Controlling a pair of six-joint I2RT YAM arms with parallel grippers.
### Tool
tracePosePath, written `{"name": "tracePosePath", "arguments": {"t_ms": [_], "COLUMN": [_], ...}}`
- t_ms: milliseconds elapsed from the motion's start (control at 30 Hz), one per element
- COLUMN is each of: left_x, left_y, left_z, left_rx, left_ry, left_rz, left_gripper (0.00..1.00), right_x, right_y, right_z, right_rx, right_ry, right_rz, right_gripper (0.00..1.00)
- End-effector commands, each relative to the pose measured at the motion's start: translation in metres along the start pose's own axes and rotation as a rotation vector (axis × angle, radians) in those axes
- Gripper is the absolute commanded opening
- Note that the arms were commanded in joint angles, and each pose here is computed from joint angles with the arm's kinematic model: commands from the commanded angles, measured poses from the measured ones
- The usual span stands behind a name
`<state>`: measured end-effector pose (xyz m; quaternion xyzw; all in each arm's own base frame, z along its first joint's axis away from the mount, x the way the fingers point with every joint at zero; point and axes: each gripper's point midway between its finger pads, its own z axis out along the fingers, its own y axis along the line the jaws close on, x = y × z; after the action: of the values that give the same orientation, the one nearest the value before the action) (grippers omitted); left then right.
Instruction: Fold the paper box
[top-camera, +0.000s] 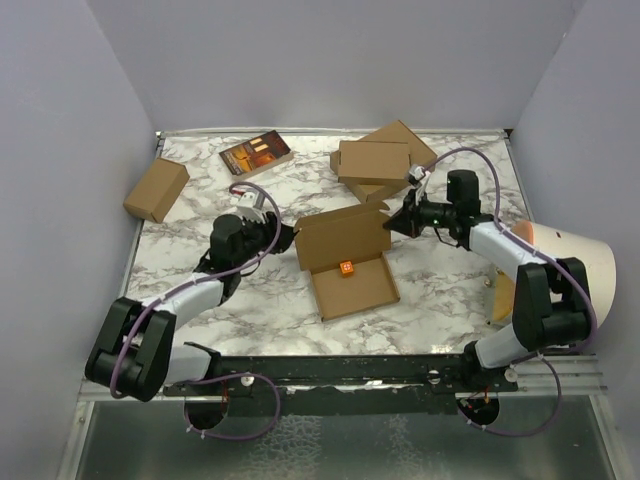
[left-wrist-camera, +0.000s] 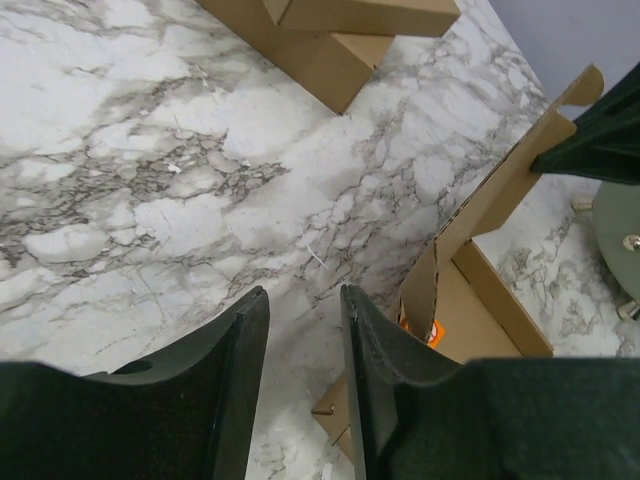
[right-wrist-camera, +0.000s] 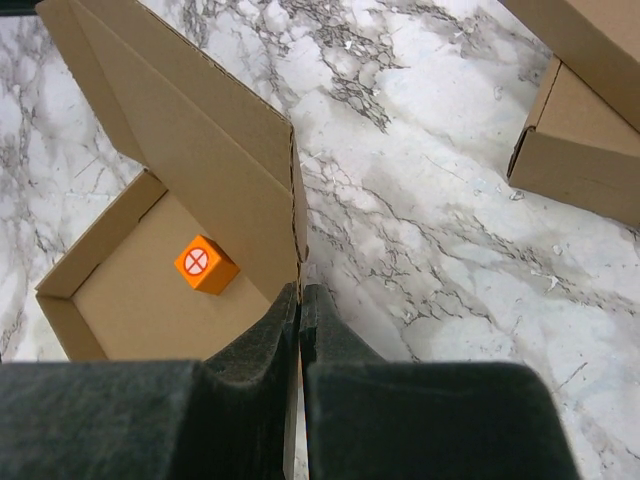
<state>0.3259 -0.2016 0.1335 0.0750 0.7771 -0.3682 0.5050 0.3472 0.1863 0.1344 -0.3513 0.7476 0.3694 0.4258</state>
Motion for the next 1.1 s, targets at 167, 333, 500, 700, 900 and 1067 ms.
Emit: {"name": "tracePosePath", "arguments": {"t_ms": [167,333,500,700,900,1067], "left_x": [-0.023,-0.020,-0.010,0.002,0.000,-0.004], "left_y": [0.008,-0.014,-0.013,-0.007,-0.018,-0.019], "left_z": [-0.037,-0.039,-0.034,-0.014,-0.001,0.000], "left_rx": [-0.153,-0.045,-0.029,-0.020,0.013,-0.004], "left_ry": [-0.099,-0.075,-0.023,0.021,0.028,0.019], "left_rz": [0.005,-0.011,0.025,0.064,0.117,0.139], "left_gripper": [0.63,0.67,0.67,0.59,0.43,0.33], "right_x": [-0.016,-0.015,-0.015,-0.013,-0.013,-0.011], "right_y": [0.001,0.002,0.002,0.002,0.002,0.002], "right_z": [-0.007,-0.007,-0.006,-0.005,-0.005,-0.005], "right_rx": [0.045,0.043,0.039,0.034,0.033,0.028], "right_ry": [-0.063,-0.062,-0.063,-0.058,-0.058,-0.056], "right_rz": [-0.092,-0.087,-0.087,-0.081,-0.080,-0.075], "right_gripper": [0.01,0.01,0.01,0.01,0.01,0.01]}}
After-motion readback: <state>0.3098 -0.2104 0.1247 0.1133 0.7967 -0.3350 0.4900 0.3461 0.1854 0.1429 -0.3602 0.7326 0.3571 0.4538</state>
